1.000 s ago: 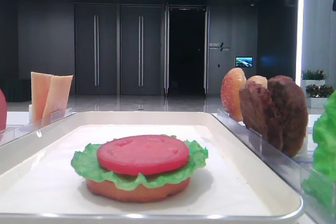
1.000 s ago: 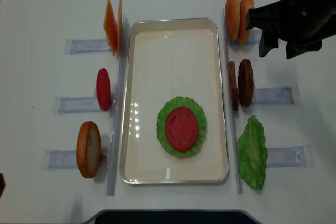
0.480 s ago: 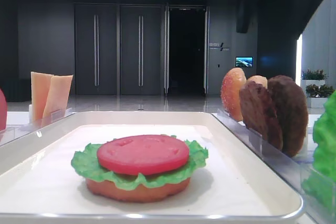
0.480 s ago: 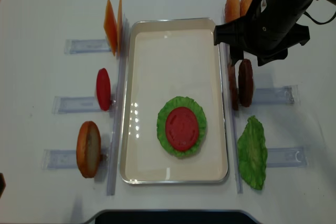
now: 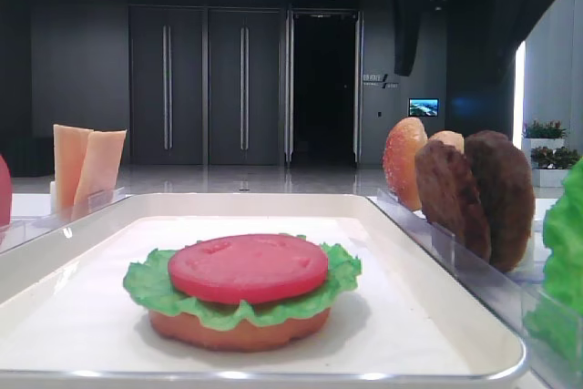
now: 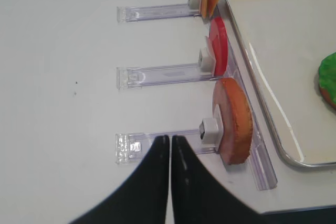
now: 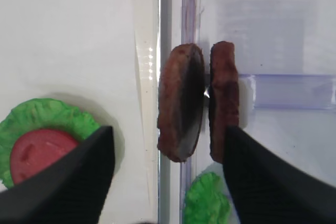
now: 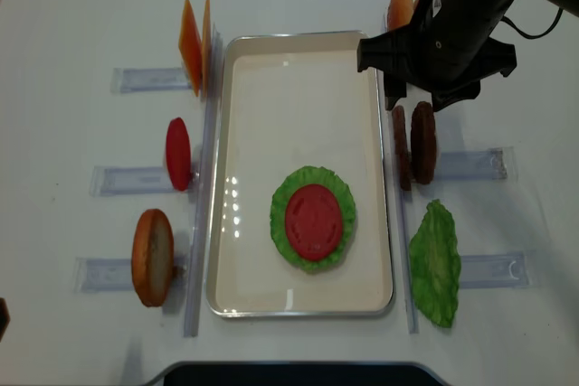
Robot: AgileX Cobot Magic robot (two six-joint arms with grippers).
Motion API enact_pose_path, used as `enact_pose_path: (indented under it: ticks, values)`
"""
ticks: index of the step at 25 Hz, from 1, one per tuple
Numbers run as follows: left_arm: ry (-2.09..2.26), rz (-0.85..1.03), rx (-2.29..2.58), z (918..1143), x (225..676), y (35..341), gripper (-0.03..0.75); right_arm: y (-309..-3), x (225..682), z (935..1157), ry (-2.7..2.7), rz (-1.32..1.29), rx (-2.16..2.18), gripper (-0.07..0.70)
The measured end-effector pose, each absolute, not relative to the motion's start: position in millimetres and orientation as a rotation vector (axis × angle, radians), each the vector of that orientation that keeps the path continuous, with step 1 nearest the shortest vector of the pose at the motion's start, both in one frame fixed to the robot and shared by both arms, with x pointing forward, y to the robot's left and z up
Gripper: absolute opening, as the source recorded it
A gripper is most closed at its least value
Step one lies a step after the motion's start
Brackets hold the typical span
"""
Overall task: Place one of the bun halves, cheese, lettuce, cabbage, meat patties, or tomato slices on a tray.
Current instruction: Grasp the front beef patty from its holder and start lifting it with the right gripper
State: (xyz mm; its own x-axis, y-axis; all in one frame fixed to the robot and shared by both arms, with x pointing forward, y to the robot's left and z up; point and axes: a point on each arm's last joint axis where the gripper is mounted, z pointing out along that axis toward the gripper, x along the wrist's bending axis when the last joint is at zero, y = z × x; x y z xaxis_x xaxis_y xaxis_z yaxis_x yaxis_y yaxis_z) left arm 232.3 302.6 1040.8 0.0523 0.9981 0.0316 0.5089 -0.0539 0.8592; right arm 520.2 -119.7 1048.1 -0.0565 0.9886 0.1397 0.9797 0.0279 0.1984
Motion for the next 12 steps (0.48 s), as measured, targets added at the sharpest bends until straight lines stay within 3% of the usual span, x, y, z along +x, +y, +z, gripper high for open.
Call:
enact_pose_path:
  ticks: [12]
  values:
    - [1.536, 0.908, 1.648, 1041, 232, 303, 0.0, -110, 528, 1025, 2.25, 0.322, 2.2, 0.453]
